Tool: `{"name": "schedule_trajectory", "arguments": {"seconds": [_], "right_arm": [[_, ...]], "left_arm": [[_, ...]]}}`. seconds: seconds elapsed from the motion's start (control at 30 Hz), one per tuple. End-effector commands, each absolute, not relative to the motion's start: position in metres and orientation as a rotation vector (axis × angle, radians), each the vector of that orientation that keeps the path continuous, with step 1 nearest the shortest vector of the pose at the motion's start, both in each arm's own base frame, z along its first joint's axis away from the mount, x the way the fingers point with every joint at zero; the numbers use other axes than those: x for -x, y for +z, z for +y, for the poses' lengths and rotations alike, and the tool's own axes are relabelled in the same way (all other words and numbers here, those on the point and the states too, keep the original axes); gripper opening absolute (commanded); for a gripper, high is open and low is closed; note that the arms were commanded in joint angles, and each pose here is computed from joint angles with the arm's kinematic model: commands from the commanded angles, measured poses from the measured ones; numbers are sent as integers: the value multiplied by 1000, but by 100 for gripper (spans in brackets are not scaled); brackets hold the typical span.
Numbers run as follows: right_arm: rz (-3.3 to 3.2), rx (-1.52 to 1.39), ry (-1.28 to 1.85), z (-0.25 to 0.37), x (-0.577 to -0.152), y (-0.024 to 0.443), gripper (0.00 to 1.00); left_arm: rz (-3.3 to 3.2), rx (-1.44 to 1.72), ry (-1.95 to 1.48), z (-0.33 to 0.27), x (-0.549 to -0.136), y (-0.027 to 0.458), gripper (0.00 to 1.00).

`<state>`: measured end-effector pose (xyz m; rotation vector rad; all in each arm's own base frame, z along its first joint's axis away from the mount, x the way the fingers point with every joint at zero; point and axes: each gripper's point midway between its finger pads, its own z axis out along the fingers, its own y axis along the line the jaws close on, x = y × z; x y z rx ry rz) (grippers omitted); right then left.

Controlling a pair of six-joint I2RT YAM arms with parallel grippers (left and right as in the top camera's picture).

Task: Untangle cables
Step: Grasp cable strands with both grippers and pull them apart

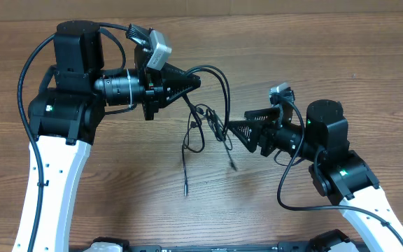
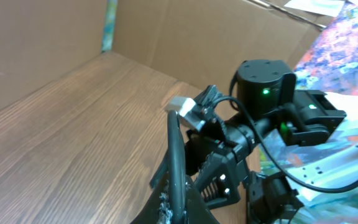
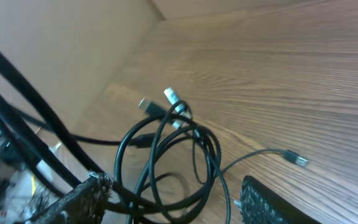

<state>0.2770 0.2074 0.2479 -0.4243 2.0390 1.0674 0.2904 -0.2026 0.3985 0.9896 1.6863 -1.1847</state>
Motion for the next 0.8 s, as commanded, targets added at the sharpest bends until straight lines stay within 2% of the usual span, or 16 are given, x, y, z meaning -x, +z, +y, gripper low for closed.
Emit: {"name": "schedule_trajectory", "arguments": {"seconds": [0.0, 0.23, 0.37, 0.47, 0.77], "right_arm": [[1990, 525, 1099, 217, -270, 253, 67], [1992, 566, 1165, 222, -259, 253, 67], [2067, 550, 1179, 220, -252, 240, 75], [2028, 626, 1194, 223, -247, 243, 77], [1872, 572, 1018, 216, -282, 270, 78]], "left_arm": [[1628, -1023, -1255, -206, -279, 411, 4], [1633, -1020, -1251, -206, -279, 411, 4], [1649, -1009, -1227, -205, -283, 408, 4], [1648, -1010, -1232, -205, -282, 409, 4], [1630, -1032, -1284, -211, -274, 411, 4]]}}
